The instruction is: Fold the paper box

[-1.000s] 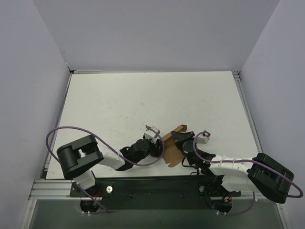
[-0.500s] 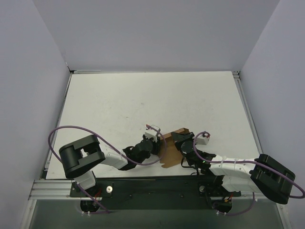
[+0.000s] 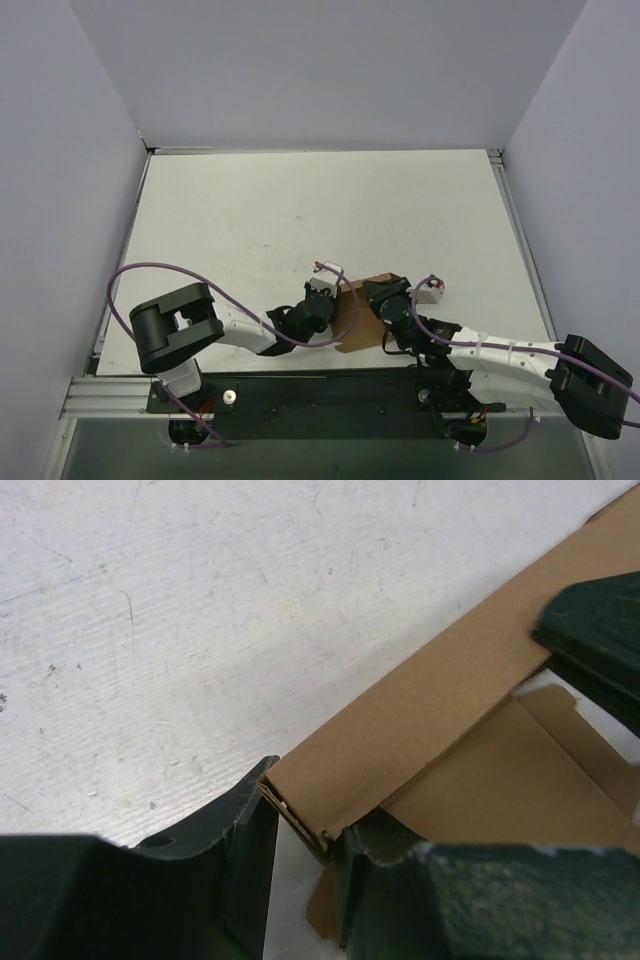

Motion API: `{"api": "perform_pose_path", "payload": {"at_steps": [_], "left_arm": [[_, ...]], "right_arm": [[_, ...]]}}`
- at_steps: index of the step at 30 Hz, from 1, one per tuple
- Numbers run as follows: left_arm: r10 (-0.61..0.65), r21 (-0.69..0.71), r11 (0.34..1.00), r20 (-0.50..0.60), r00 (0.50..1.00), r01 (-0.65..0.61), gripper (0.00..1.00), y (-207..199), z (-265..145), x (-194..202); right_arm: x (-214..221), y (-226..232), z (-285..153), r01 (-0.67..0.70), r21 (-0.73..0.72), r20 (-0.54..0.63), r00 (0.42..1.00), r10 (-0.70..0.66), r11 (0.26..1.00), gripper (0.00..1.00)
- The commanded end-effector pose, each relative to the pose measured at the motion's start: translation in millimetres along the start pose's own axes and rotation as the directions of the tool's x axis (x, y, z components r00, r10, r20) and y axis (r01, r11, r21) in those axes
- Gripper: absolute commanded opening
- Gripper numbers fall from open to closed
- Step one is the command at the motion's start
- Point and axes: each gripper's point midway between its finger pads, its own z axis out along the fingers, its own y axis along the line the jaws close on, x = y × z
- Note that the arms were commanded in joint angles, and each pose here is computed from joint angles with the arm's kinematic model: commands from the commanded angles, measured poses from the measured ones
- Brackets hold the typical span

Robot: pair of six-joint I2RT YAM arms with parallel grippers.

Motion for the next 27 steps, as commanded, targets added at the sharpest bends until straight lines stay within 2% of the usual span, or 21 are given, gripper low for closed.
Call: {"api": "perform_pose_path", "payload": {"at_steps": [1, 2, 5, 11, 15, 16, 20, 25, 27], "left_arm": [[0.042, -0.079, 0.996, -0.080, 0.996, -0.049, 0.00, 24.1, -1.3, 9.6], [0.038, -0.070, 0.997, -0.093, 0.995, -0.044, 0.00, 24.3, -1.2, 9.8], [0.028, -0.050, 0.998, -0.148, 0.989, -0.035, 0.00, 29.5, -4.1, 15.9], [0.002, 0.004, 1.000, -0.256, 0.967, 0.000, 0.00, 35.8, -13.5, 20.0], [-0.012, 0.069, 0.997, -0.329, 0.944, 0.037, 0.00, 35.8, -21.9, 18.7], [-0.010, 0.083, 0.996, -0.347, 0.938, 0.041, 0.00, 37.2, -25.7, 17.5], [-0.001, 0.137, 0.989, -0.403, 0.915, 0.062, 0.00, 40.2, -35.7, 15.7], [0.024, 0.224, 0.971, -0.441, 0.897, 0.085, 0.00, 38.2, -49.0, 12.7], [0.039, 0.257, 0.963, -0.434, 0.900, 0.082, 0.00, 34.5, -53.1, 10.0]], "right_arm": [[-10.1, 11.1, -12.1, 0.100, -0.024, 0.013, 0.995, -0.100, 0.995, 0.20], [-12.1, 11.8, -14.3, 0.125, -0.023, 0.012, 0.992, -0.125, 0.992, 0.30], [-23.2, 25.9, -25.2, 0.175, -0.048, 0.015, 0.985, -0.175, 0.983, 0.48], [-44.7, 37.2, -48.5, 0.338, -0.088, 0.017, 0.941, -0.338, 0.937, 0.67], [-56.5, 13.2, -53.8, 0.505, -0.026, 0.017, 0.863, -0.505, 0.863, 0.74], [-58.4, 7.3, -54.2, 0.573, -0.021, 0.014, 0.819, -0.573, 0.819, 0.77], [-58.2, -12.2, -52.8, 0.710, -0.014, -0.059, 0.703, -0.709, 0.705, 0.77], [-48.2, -29.0, -46.1, 0.766, -0.050, -0.161, 0.628, -0.762, 0.641, 0.77], [-45.5, -26.7, -41.4, 0.768, -0.076, -0.166, 0.619, -0.768, 0.636, 0.77]]}}
